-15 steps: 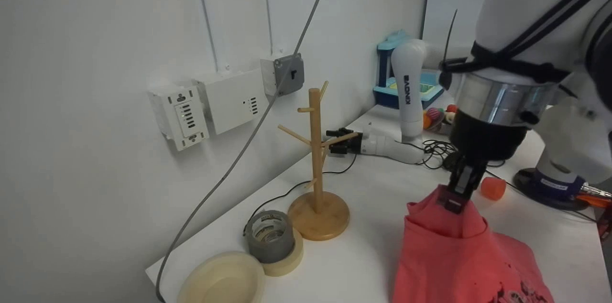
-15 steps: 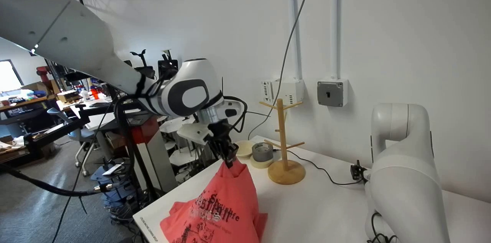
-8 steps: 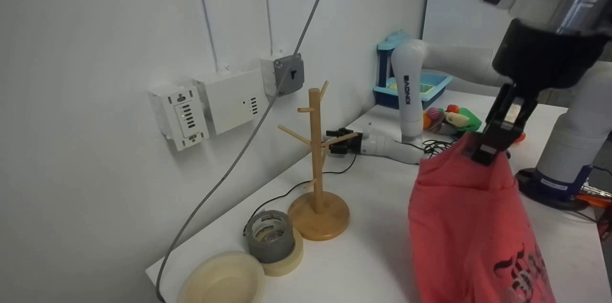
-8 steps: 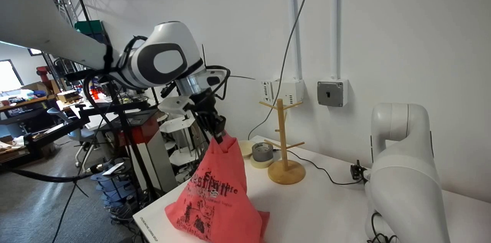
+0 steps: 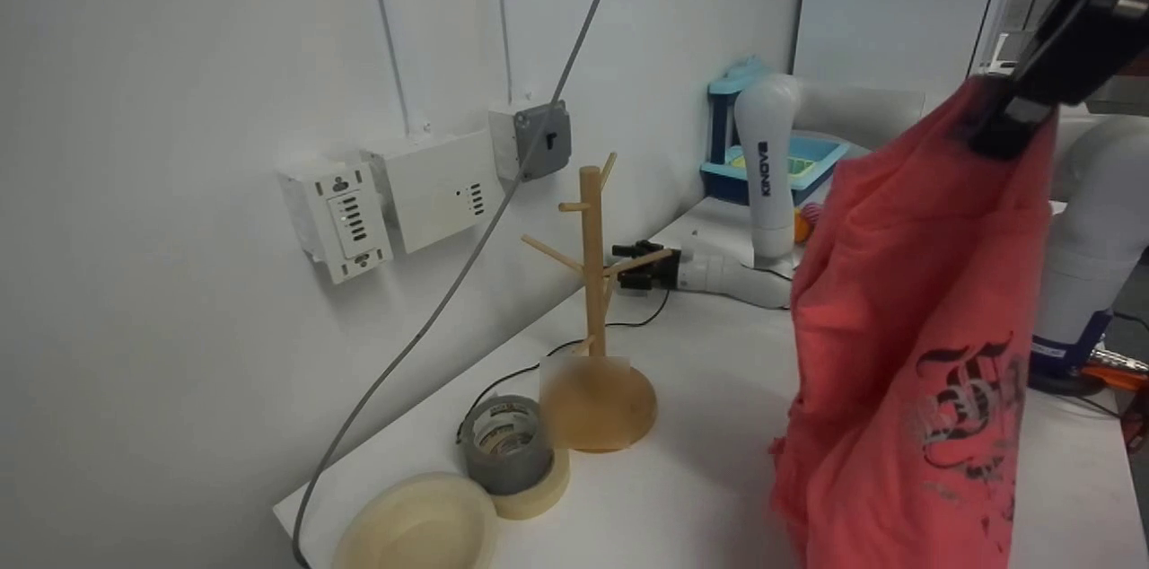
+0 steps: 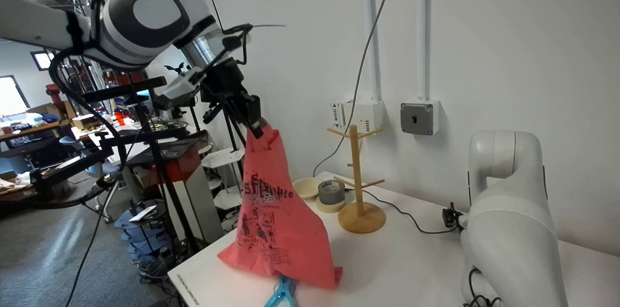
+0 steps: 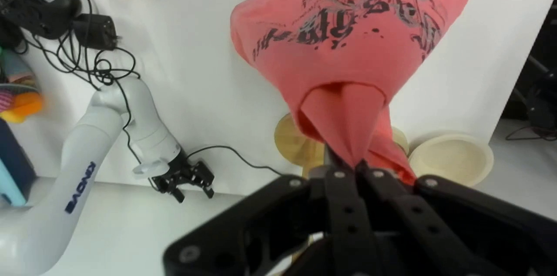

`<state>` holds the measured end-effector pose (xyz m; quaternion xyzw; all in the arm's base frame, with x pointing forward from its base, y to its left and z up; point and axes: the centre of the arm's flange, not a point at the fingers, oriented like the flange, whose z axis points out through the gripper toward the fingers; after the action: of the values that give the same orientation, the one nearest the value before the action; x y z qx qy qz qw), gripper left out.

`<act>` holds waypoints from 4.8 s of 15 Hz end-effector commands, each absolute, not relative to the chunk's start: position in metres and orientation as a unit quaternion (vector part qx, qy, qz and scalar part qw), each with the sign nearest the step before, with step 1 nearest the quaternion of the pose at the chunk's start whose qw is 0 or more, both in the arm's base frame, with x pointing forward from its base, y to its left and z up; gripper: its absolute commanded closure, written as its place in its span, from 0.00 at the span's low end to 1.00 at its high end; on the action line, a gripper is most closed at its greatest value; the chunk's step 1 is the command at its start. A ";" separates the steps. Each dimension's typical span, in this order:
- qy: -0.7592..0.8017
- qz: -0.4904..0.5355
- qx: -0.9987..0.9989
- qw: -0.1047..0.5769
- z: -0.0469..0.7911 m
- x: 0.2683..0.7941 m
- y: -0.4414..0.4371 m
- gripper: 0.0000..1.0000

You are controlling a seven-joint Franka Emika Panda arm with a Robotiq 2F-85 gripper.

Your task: Pick up the orange sweater and put it back down

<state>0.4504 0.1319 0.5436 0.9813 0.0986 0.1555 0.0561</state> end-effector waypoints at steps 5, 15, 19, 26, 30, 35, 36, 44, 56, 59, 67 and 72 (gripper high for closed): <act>0.039 0.313 0.941 0.126 0.618 0.418 0.139 1.00; 0.010 0.392 0.907 0.156 0.642 0.395 0.151 1.00; 0.016 0.374 0.915 0.148 0.646 0.369 0.151 1.00; 0.007 0.348 0.925 0.151 0.649 0.326 0.142 1.00; 0.003 0.331 0.931 0.157 0.650 0.313 0.135 1.00; 0.015 0.268 0.950 0.157 0.621 0.323 0.123 1.00; 0.017 0.256 0.954 0.157 0.613 0.328 0.120 1.00; 0.014 0.171 0.973 0.153 0.527 0.423 0.104 1.00; -0.049 0.257 0.954 0.148 0.364 0.597 0.065 1.00; -0.078 0.279 0.944 0.156 0.356 0.615 0.063 1.00; -0.122 0.307 0.930 0.162 0.350 0.639 0.064 0.59; -0.110 0.287 0.941 0.143 0.346 0.641 0.068 0.20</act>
<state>0.6314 0.0647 0.3476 0.9365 -0.1138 0.2964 0.1488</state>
